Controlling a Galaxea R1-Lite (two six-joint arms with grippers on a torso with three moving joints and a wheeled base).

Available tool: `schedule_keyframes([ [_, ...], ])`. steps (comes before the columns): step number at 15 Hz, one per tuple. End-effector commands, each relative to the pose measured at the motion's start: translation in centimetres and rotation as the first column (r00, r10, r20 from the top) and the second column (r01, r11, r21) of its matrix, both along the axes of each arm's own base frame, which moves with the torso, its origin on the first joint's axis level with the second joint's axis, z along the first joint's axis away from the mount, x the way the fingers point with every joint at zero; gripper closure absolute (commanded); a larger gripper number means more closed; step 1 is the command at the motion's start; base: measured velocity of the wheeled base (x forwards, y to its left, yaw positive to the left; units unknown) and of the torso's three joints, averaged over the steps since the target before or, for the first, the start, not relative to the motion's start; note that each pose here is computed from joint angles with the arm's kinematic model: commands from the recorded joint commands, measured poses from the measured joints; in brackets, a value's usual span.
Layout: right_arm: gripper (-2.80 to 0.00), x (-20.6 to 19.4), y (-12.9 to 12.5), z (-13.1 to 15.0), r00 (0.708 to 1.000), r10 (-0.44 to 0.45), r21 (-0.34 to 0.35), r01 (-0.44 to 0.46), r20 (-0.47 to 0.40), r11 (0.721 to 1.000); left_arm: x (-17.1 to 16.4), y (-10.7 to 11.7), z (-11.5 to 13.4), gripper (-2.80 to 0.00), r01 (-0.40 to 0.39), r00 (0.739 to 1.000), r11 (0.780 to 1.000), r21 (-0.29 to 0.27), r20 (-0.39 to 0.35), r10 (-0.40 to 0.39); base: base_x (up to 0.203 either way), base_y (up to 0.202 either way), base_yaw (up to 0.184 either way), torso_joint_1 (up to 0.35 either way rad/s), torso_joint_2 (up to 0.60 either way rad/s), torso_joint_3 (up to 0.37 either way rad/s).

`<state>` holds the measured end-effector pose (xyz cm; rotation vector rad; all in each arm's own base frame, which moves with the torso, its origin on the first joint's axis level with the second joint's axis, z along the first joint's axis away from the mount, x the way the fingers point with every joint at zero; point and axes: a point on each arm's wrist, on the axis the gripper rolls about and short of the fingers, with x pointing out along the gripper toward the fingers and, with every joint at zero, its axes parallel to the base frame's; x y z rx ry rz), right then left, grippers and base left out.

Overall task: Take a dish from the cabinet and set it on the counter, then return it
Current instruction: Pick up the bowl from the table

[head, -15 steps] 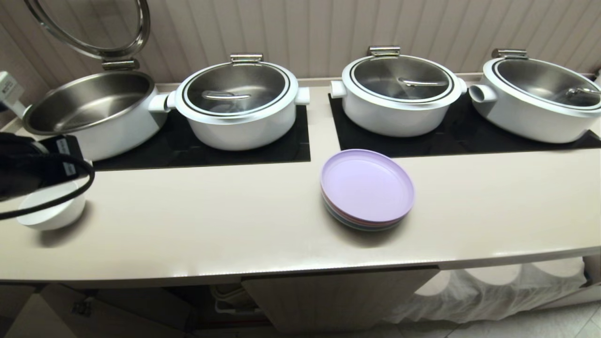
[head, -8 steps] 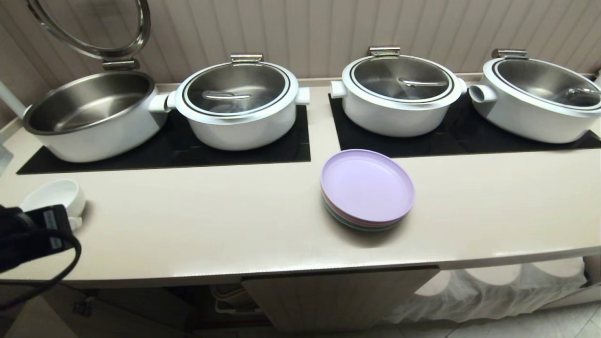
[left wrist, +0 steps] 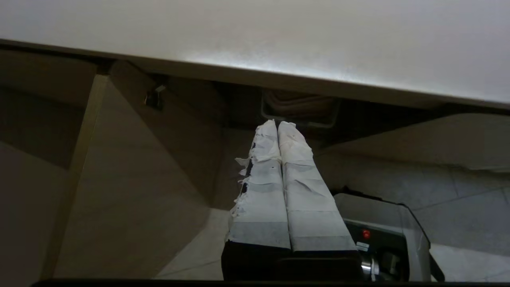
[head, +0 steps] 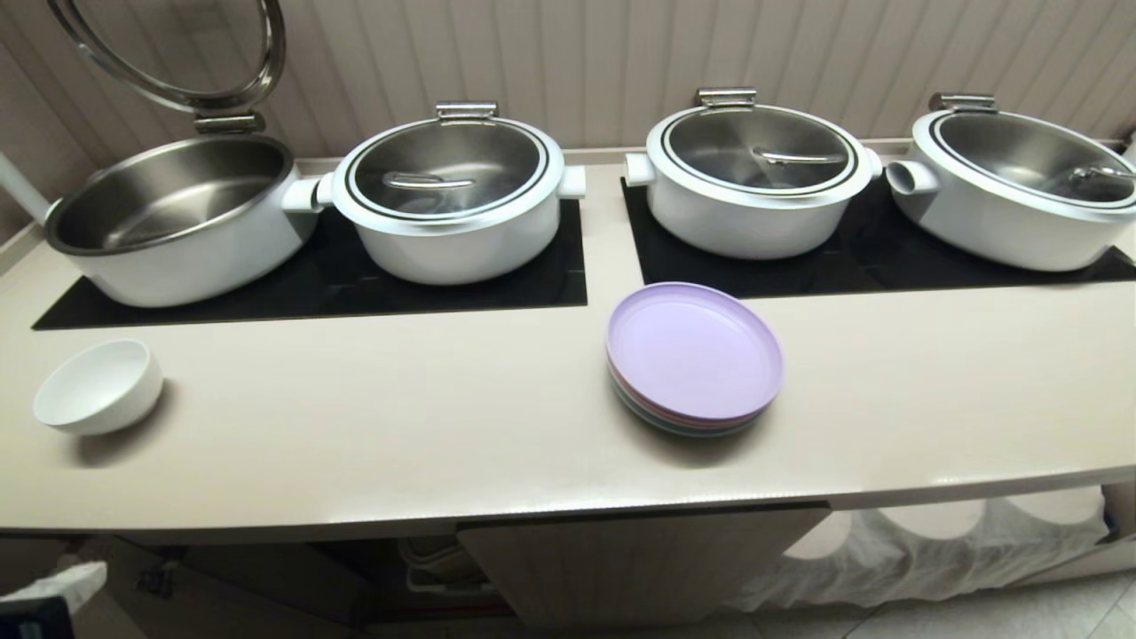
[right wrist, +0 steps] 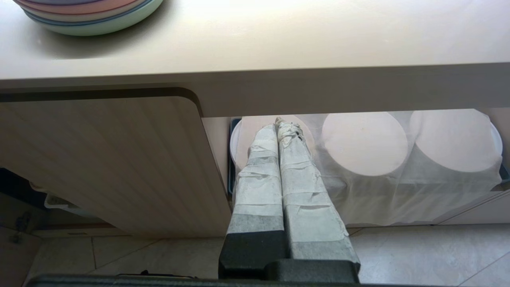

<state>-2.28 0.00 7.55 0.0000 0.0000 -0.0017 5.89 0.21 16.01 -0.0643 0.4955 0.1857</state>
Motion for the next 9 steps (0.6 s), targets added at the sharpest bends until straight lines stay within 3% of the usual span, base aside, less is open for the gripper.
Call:
schedule_keyframes([
  [1, 0.00, 0.0, 0.0, 0.0, 1.000, 0.000, 0.000, 0.000, 0.000, 1.000, -3.0, 0.1, -1.5, 0.00, 0.009, 0.995, 1.000, 0.014, 0.096, -0.010, 0.000, 0.000, 0.000, 0.000, 0.00, 0.000],
  [5, 0.00, 0.0, 0.0, 0.0, 1.000, 0.002, 0.000, -0.002, 0.000, 1.000, -5.7, 0.2, -4.8, 0.00, 0.036, 0.986, 0.997, 0.069, 0.160, -0.047, 0.000, 0.000, 0.000, 0.000, 0.00, 0.000],
  [9, 0.00, 0.0, 0.0, 0.0, 1.000, 0.002, 0.000, -0.002, 0.000, 1.000, -7.2, 0.1, -6.9, 0.00, 0.069, 0.965, 0.995, 0.068, 0.248, -0.084, 0.000, 0.000, 0.000, 0.000, 0.00, 0.000],
])
